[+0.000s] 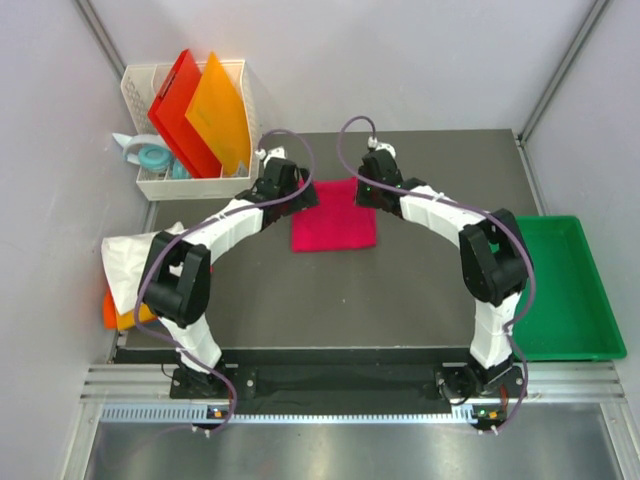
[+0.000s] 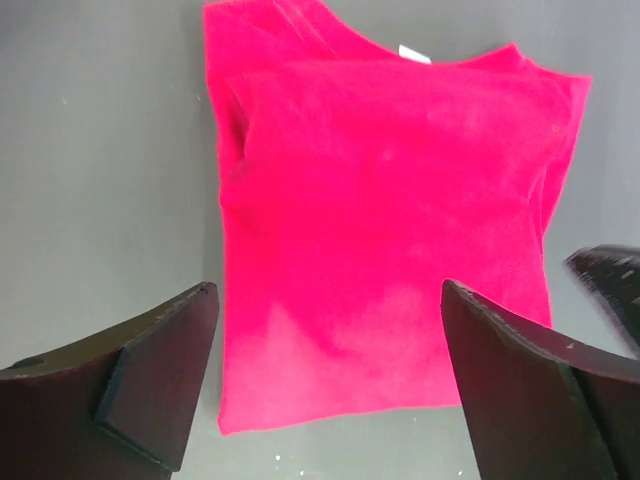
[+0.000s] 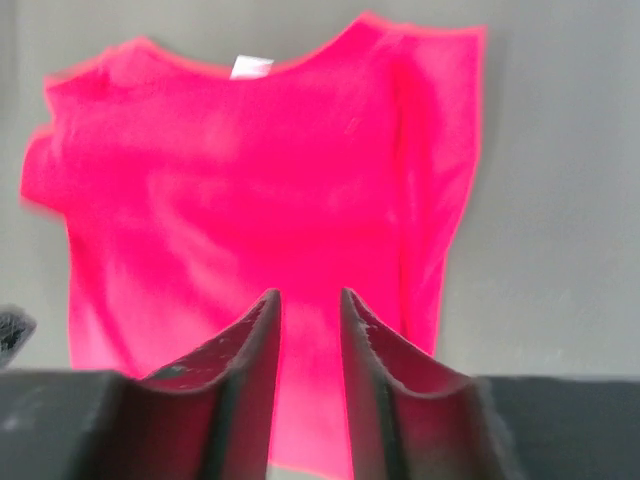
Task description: Fold and stack the t-shirts
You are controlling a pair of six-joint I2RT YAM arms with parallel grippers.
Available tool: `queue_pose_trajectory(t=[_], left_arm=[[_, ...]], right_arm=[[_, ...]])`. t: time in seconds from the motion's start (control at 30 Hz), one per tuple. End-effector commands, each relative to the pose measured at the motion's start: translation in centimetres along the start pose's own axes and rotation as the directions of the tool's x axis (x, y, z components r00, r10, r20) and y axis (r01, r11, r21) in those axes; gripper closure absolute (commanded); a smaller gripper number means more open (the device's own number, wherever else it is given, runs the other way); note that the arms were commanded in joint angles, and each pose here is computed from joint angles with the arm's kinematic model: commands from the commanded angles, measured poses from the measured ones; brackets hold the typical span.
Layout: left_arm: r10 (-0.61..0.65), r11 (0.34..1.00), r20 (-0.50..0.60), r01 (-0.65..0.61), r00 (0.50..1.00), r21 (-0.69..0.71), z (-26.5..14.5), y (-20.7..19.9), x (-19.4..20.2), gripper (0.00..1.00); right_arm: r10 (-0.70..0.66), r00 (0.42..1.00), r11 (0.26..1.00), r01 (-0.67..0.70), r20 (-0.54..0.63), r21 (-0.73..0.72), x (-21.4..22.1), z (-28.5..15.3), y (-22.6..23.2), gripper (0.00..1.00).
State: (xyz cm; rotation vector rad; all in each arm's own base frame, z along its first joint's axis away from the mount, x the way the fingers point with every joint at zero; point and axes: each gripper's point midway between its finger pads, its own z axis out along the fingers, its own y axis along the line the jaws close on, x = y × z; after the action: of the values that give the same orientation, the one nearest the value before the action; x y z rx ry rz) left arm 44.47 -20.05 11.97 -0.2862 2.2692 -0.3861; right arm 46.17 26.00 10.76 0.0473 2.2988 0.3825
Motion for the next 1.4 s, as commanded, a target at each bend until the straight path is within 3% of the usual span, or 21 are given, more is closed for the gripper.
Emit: queue_pose_trajectory(t=[0.0, 0.03, 0.07, 0.13, 0.23, 0.3, 0.4, 0.53, 0.57, 0.6, 0.7, 0.83, 0.97, 1.03, 1.1, 1.13, 1.17, 1.2, 1.27, 1.3, 1.37], left_arm=[[-0.011, 1.0, -0.024, 0.011, 1.0, 0.019, -0.8, -0.2, 2.0, 0.07], [-0.023, 1.0, -0.028, 0.023, 0.999, 0.015, -1.0, 0.0, 2.3, 0.14], [-0.026, 1.0, -0.046, 0.026, 0.999, 0.001, -1.1, 0.7, 3.3, 0.19], [-0.04, 0.999, -0.053, 0.039, 0.998, -0.003, -1.7, 1.0, 3.9, 0.39], [-0.029, 0.999, -0.046, 0.028, 0.999, -0.031, -2.8, 1.9, 4.6, 0.59], [-0.012, 0.999, -0.056, 0.01, 0.998, -0.045, -3.4, 2.3, 5.6, 0.62], [0.044, 0.997, -0.002, -0.044, 0.999, -0.067, -6.2, 2.1, 5.1, 0.49], [0.109, 0.99, 0.193, -0.09, 0.975, -0.104, -12.7, 2.3, 1.1, 0.37], [0.101, 0.988, 0.234, -0.071, 0.967, -0.136, -13.5, 3.2, 0.5, 0.3], [0.099, 0.983, 0.297, -0.048, 0.95, -0.176, -14.4, 4.1, -0.8, 0.01], [0.108, 0.983, 0.318, -0.054, 0.942, -0.176, -15.5, 5.7, -2.4, 0.01], [0.075, 0.937, 0.291, 0.033, 0.954, -0.348, -14.9, 10.1, -3.2, 0.01], [0.085, 0.877, 0.385, 0.114, 0.919, -0.467, -14.6, 14.2, -5.4, 0.01], [0.169, 0.895, 0.36, 0.01, 0.918, -0.446, -13.2, 14.9, -5.1, 0.01], [0.168, 0.906, 0.45, 0.042, 0.877, -0.421, -12.9, 15.1, -6.7, 0.01], [0.206, 0.896, 0.429, 0.007, 0.88, -0.444, -12.3, 16.6, -5.7, 0.01], [0.202, 0.925, 0.535, 0.019, 0.82, -0.379, -12.5, 15.6, -7.8, 0.01], [0.298, 0.914, 0.54, -0.073, 0.787, -0.398, -12.4, 15.8, -8.0, 0.01], [0.36, 0.919, 0.574, -0.173, 0.735, -0.354, -11.6, 15.9, -5.7, 0.01], [0.374, 0.924, 0.67, -0.19, 0.642, -0.333, -12.8, 14.9, -7.2, 0.01], [0.404, 0.911, 0.608, -0.241, 0.684, -0.335, -11.0, 16.3, -5.2, 0.01]], right_arm=[[-0.051, 0.997, 0.998, 0.049, -0.055, -0.042, 3.7, -1.4, 1.9, 0.8], [-0.061, 0.996, 0.997, 0.059, -0.064, -0.043, 4.3, -1.4, 2.1, 0.95], [-0.081, 0.994, 0.996, 0.077, -0.074, -0.049, 5.0, -1.7, 2.7, 1.0], [-0.114, 0.99, 0.993, 0.113, -0.082, -0.022, 5.9, -1.9, 2.6, 1.0], [-0.154, 0.986, 0.988, 0.154, -0.071, -0.002, 6.6, -2.7, 2.8, 1.0], [-0.161, 0.984, 0.987, 0.162, -0.074, 0.005, 6.8, -3.3, 2.8, 1.0], [-0.182, 0.983, 0.983, 0.183, -0.032, 0.009, 6.0, -5.3, 3.1, 1.0], [-0.237, 0.969, 0.971, 0.235, 0.064, 0.037, 4.7, -9.6, 2.6, 1.0], [-0.233, 0.966, 0.972, 0.232, 0.111, 0.023, 3.6, -11.5, 3.0, 1.0], [-0.237, 0.962, 0.971, 0.235, 0.136, 0.035, 3.1, -12.5, 2.7, 1.0], [-0.245, 0.952, 0.97, 0.242, 0.183, 0.037, 2.2, -15.6, 2.5, 0.99], [-0.261, 0.941, 0.965, 0.255, 0.216, 0.055, 2.7, -18.2, 1.3, 0.96], [-0.253, 0.938, 0.968, 0.244, 0.239, 0.065, 2.9, -20.8, 0.0, 0.9], [-0.255, 0.935, 0.967, 0.243, 0.248, 0.078, 2.9, -21.7, -0.8, 0.87], [-0.262, 0.93, 0.964, 0.244, 0.257, 0.101, 3.0, -22.3, -1.6, 0.85], [-0.257, 0.928, 0.966, 0.238, 0.269, 0.101, 3.0, -22.8, -2.0, 0.85], [-0.254, 0.928, 0.967, 0.234, 0.274, 0.105, 3.0, -23.1, -2.3, 0.84], [-0.251, 0.927, 0.967, 0.23, 0.28, 0.105, 3.0, -23.3, -2.5, 0.83], [-0.248, 0.926, 0.968, 0.229, 0.283, 0.1, 3.3, -23.7, -2.9, 0.83], [-0.246, 0.928, 0.969, 0.226, 0.281, 0.1, 3.4, -23.8, -3.0, 0.83], [-0.247, 0.929, 0.968, 0.226, 0.275, 0.106, 3.6, -24.1, -3.4, 0.83]])
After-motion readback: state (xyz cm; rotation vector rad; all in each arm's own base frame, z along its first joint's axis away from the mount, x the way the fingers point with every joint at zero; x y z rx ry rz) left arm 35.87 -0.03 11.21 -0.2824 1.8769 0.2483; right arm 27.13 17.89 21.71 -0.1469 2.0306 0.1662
